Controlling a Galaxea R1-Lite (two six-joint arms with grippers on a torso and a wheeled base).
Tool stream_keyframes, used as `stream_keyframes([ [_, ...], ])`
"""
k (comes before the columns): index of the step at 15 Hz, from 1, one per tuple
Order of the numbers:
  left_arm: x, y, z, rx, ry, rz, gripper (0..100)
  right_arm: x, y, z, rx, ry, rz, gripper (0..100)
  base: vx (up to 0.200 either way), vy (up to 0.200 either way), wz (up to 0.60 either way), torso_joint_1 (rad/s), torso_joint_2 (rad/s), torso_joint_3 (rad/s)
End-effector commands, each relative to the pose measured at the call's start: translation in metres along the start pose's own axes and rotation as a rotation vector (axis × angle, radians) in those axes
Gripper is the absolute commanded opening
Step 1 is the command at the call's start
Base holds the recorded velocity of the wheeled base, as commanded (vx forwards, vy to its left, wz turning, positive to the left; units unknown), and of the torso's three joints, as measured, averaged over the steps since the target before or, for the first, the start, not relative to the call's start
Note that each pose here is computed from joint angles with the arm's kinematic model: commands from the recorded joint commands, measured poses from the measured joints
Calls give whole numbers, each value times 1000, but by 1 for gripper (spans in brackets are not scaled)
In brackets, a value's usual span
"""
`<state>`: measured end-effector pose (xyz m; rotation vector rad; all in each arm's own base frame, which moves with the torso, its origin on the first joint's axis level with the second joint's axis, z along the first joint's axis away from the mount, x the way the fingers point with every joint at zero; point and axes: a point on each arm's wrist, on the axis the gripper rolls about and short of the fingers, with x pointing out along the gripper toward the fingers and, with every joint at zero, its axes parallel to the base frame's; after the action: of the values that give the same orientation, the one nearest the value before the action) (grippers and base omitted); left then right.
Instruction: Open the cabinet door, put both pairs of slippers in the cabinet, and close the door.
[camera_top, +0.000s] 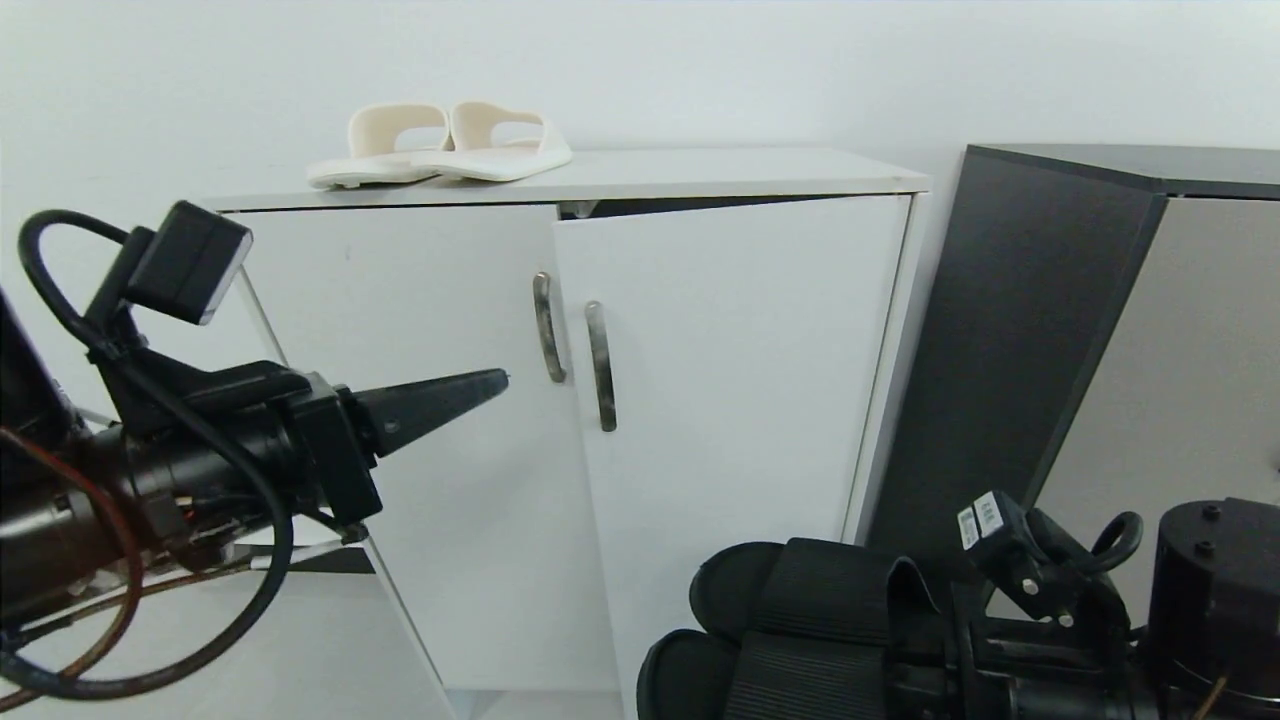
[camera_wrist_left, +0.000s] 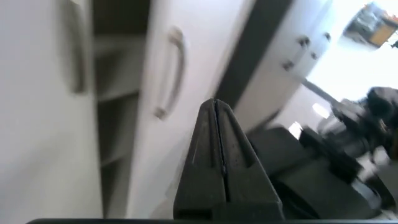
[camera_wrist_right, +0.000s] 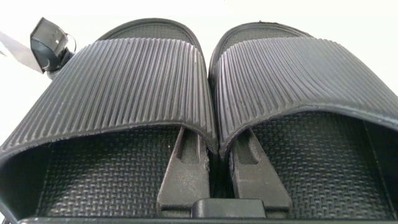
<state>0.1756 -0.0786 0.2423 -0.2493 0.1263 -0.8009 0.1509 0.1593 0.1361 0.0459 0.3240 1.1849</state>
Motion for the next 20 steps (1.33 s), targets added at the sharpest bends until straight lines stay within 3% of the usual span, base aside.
stream_keyframes([
  [1, 17, 30, 12, -3, -36, 90, 0, -4, 3, 4, -9, -21, 4, 0, 0, 0, 0, 0, 0, 0],
  [4, 57, 64, 16, 17, -90, 110, 0, -6, 5, 4, -12, -22, 27, 0, 0, 0, 0, 0, 0, 0],
  [8, 91, 87, 17, 16, -89, 112, 0, -12, 9, 6, -21, -31, 95, 0, 0, 0, 0, 0, 0, 0],
  [11, 94, 89, 15, 17, -87, 111, 0, -12, 9, 4, -19, -25, 96, 0, 0, 0, 0, 0, 0, 0],
  [14, 100, 84, 19, 50, -129, 78, 0, -10, 9, 4, -18, -21, 97, 0, 0, 0, 0, 0, 0, 0],
  [20, 106, 75, 16, 55, -110, 5, 0, -9, 12, 3, -20, -13, 115, 0, 0, 0, 0, 0, 0, 0],
])
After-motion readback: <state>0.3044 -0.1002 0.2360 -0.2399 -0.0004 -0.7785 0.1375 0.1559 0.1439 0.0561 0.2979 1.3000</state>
